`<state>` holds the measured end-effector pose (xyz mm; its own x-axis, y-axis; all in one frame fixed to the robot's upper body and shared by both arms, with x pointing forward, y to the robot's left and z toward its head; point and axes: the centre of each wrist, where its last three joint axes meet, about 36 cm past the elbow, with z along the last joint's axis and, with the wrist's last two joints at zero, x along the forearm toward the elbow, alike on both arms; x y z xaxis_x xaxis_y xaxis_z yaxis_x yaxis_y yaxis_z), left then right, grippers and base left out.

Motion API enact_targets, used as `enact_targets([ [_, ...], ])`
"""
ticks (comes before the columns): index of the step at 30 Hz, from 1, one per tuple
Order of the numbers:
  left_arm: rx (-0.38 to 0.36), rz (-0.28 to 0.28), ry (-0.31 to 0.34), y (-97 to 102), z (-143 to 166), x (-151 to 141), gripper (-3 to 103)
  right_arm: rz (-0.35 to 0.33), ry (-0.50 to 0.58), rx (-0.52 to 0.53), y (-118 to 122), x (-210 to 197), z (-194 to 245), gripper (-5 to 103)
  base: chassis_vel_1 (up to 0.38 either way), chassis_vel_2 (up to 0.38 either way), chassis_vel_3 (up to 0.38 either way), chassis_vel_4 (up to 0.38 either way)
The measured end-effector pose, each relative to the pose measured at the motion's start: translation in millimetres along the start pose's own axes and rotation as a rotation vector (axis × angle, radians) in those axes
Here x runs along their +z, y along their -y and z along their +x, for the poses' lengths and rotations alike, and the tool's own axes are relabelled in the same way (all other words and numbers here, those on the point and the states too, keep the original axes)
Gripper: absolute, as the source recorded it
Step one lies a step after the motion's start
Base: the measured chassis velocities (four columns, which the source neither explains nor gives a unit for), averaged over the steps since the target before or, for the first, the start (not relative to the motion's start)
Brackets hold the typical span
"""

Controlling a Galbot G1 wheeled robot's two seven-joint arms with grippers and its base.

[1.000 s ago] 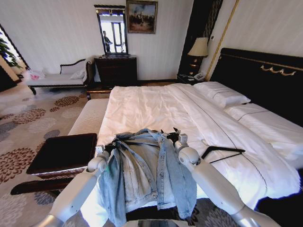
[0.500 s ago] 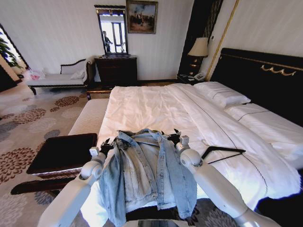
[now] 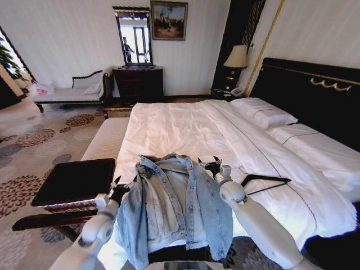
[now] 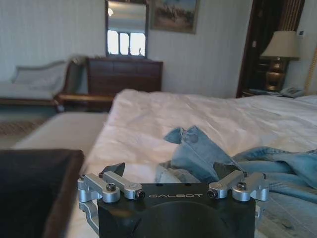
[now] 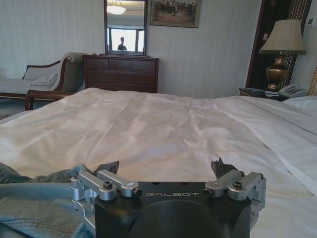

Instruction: Pick up the clothes from the bed and hang them on the clothes hanger.

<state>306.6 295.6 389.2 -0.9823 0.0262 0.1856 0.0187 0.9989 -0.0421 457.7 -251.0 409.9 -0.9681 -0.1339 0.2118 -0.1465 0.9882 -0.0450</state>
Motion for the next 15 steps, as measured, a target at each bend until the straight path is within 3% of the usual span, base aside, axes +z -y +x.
enact_targets([
  [5, -0.011, 0.001, 0.04, 3.7, 23.7, 2.5, 100, 0.0, 0.008, -0.001, 0.1, 0.2, 4.3, 100, -0.141, -0.146, 0.153, 0.142],
  [15, 0.002, 0.033, 0.051, 13.1, 46.4, 11.2, 100, 0.007, 0.011, 0.002, 4.6, 2.8, 15.7, 100, -0.179, -0.167, 0.174, 0.16],
])
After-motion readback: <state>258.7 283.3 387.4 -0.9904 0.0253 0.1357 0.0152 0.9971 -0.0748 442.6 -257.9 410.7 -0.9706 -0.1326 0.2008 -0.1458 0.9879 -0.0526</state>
